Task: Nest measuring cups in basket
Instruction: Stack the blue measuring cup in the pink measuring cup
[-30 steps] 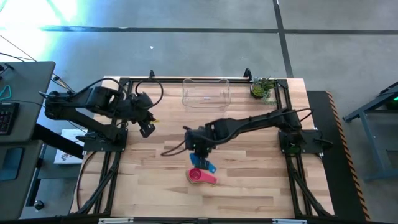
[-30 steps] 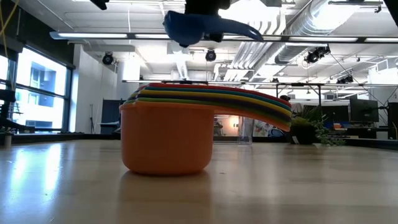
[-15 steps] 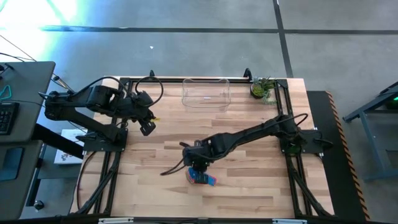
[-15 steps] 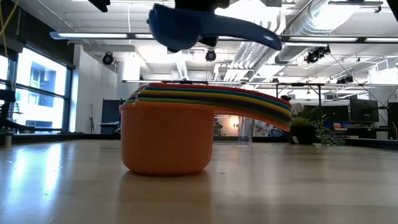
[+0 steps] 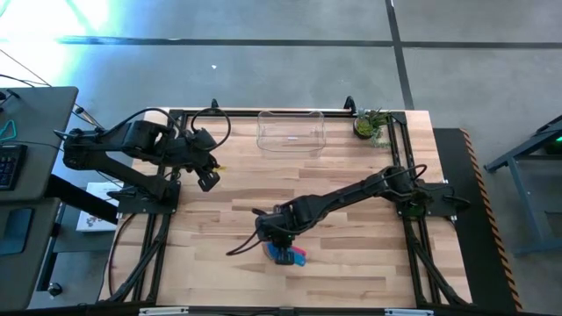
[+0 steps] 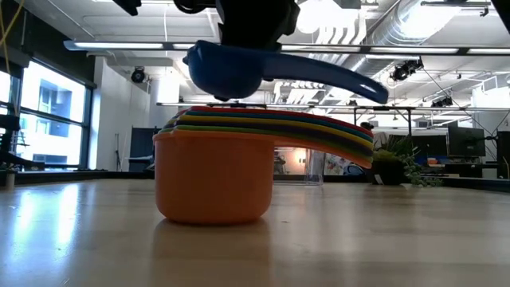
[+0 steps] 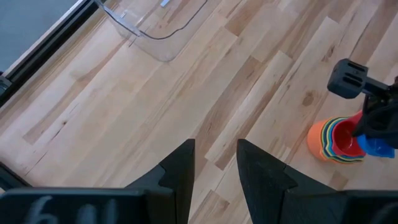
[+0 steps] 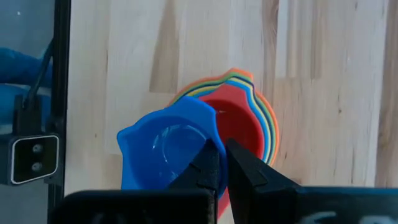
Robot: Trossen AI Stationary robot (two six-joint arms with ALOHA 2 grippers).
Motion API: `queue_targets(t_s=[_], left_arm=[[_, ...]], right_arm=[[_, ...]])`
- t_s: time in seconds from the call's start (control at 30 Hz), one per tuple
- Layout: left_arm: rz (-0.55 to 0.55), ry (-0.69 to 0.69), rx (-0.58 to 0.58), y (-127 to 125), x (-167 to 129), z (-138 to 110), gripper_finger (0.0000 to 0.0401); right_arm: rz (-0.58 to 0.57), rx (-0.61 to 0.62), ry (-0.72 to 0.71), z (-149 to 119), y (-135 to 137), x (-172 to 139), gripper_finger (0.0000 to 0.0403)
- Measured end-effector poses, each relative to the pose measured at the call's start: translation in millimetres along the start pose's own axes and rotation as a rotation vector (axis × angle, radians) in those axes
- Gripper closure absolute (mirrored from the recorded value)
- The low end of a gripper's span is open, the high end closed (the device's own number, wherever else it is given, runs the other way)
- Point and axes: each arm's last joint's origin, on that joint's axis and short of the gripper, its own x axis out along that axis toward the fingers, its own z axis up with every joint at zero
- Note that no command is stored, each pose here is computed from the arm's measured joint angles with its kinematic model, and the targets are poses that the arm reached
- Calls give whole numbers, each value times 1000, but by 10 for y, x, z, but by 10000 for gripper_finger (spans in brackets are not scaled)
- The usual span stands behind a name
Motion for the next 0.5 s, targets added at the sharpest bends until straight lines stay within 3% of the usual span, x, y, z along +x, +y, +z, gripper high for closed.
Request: queue_targets(t_s=[0.5], left_arm=[[0,0,0,0,0,0,291]], right_arm=[[37,-18,27,15,-103,103,400]])
